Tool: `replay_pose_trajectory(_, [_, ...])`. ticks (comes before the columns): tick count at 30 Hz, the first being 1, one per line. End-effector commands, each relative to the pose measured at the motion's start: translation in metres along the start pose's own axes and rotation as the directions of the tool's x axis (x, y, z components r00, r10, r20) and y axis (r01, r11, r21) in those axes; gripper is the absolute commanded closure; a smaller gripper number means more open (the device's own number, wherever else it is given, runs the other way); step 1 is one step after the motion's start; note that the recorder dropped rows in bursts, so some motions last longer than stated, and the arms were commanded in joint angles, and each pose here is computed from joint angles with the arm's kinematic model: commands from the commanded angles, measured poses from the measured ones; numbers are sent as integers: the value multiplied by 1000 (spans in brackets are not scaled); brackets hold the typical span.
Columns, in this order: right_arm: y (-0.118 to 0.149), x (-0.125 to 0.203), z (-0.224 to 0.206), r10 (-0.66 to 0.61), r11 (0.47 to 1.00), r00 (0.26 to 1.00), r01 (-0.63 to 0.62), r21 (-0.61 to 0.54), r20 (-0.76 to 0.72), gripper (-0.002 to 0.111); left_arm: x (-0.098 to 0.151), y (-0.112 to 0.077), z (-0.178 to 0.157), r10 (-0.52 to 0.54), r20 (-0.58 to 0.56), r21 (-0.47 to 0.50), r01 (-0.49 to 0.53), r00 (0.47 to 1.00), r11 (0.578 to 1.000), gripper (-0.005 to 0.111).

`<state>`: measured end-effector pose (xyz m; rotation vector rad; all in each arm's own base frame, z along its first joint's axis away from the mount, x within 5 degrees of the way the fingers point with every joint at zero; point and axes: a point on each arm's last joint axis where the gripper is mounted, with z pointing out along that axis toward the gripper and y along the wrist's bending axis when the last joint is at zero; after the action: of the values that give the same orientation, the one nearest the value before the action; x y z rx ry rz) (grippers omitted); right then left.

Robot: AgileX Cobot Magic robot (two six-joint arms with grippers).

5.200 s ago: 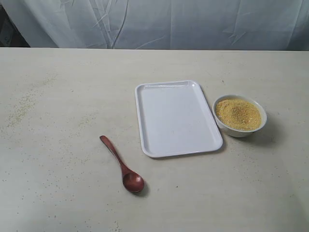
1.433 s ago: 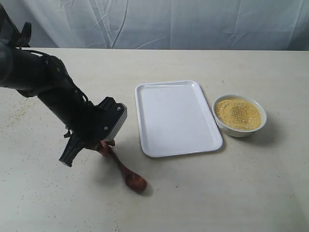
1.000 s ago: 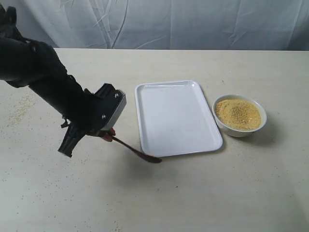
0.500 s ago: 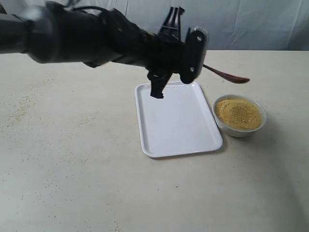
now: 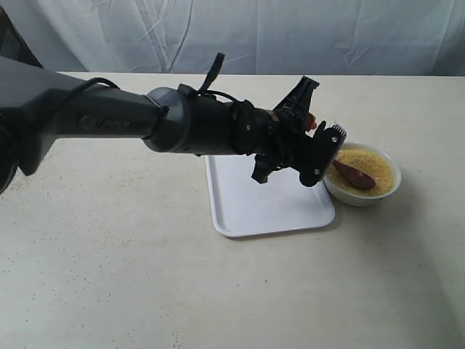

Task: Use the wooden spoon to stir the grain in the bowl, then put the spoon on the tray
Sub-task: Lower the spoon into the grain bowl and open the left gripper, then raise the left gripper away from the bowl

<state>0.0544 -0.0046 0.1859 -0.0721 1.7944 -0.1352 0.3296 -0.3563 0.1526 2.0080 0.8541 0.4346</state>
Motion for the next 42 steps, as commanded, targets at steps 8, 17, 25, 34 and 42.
replay_pose_trajectory(8, [0, 0, 0, 2, 1000, 1000, -2, 4, 10, 106, -1, 46, -36, -321, 6, -142, 319, 947, 937, 58])
replay_pose_trajectory(17, [0, 0, 0, 2, 1000, 1000, -2, 4, 10, 106, -12, 44, -41, -473, 104, -14, 477, 875, 879, 58])
replay_pose_trajectory(25, [0, 0, 0, 2, 1000, 1000, -2, 4, 10, 106, 1, 72, -65, -649, 79, -187, 651, 756, 736, 60])
replay_pose_trajectory(34, [0, 0, 0, 2, 1000, 1000, -2, 4, 10, 106, 67, 112, -125, -957, 278, -162, 986, 83, 38, 106])
replay_pose_trajectory(42, [0, 0, 0, 2, 1000, 1000, -2, 4, 10, 106, 129, 101, -160, -949, 208, 396, 908, -237, -139, 106])
